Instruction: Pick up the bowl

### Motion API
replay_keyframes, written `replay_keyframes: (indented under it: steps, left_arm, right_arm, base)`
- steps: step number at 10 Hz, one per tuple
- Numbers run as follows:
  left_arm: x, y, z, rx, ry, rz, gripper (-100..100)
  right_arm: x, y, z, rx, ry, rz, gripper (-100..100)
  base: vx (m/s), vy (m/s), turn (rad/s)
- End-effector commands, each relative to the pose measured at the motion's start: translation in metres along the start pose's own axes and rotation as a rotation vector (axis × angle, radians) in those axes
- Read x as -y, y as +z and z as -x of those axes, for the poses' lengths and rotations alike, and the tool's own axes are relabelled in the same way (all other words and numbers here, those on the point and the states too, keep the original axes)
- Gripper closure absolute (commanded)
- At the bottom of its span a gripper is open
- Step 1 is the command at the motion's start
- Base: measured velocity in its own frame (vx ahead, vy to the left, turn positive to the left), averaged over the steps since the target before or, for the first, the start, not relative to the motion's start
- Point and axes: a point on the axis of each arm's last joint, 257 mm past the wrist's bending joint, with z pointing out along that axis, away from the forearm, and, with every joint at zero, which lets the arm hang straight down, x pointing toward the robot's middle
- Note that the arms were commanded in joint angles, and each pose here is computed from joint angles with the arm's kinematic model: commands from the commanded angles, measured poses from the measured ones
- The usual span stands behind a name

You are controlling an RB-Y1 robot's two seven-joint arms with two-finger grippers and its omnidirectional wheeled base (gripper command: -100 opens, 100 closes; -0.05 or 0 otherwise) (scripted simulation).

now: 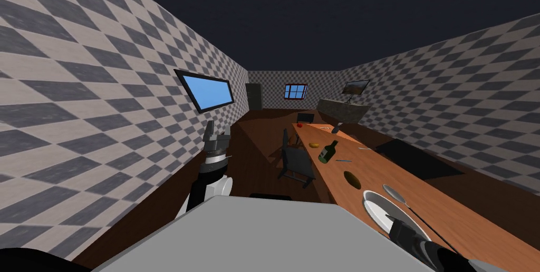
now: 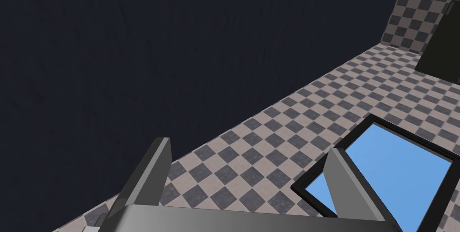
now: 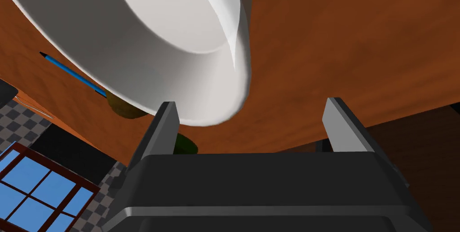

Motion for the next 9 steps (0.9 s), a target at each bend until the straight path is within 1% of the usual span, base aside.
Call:
replay_keyframes:
  steps: [1, 2, 3, 4, 5, 6, 7, 8, 9]
  left_arm:
    - [0.0, 0.0, 0.0, 0.0, 0.0, 0.0, 0]
    - [0.0, 0.0, 0.0, 0.0, 0.0, 0.0, 0]
    - [0.0, 0.0, 0.0, 0.0, 0.0, 0.0, 0]
    - [0.0, 0.0, 0.0, 0.0, 0.0, 0.0, 0]
    - [0.0, 0.0, 0.0, 0.0, 0.0, 0.0, 0]
    - [0.0, 0.0, 0.0, 0.0, 0.0, 0.0, 0]
    - [0.0, 0.0, 0.0, 0.0, 0.0, 0.0, 0]
    - [0.0, 0.0, 0.0, 0.0, 0.0, 0.0, 0]
    - [0.0, 0.0, 0.0, 0.0, 0.0, 0.0, 0]
  right_arm:
    - [0.0, 0.0, 0.0, 0.0, 0.0, 0.0, -100]
    - [0.0, 0.0, -0.001, -0.002, -0.002, 0.0, 0]
    - [-0.021, -0.001, -0.009, -0.002, 0.033, 0.006, -100]
    - [-0.022, -0.001, -0.011, -0.004, 0.033, 0.007, -100]
    - [-0.041, -0.004, -0.02, -0.01, 0.06, 0.012, -100]
    - [-0.043, -0.004, -0.021, -0.009, 0.07, 0.01, -100]
    - [-0.06, -0.004, -0.024, -0.006, 0.096, 0.011, -100]
    - [-0.062, -0.008, -0.032, -0.018, 0.106, 0.009, -100]
    - [-0.076, -0.01, -0.036, -0.015, 0.14, 0.0, -100]
  base:
    - [0.003, -0.03, 0.004]
    - [0.0, -0.007, 0.001]
    - [-0.004, -0.031, 0.287]
    - [-0.006, -0.041, 0.173]
    - [-0.007, -0.046, 0.272]
    - [-0.003, -0.042, 0.113]
    - [-0.005, -0.039, 0.254]
    - [-0.006, -0.042, 0.134]
    - [-0.012, -0.041, 0.257]
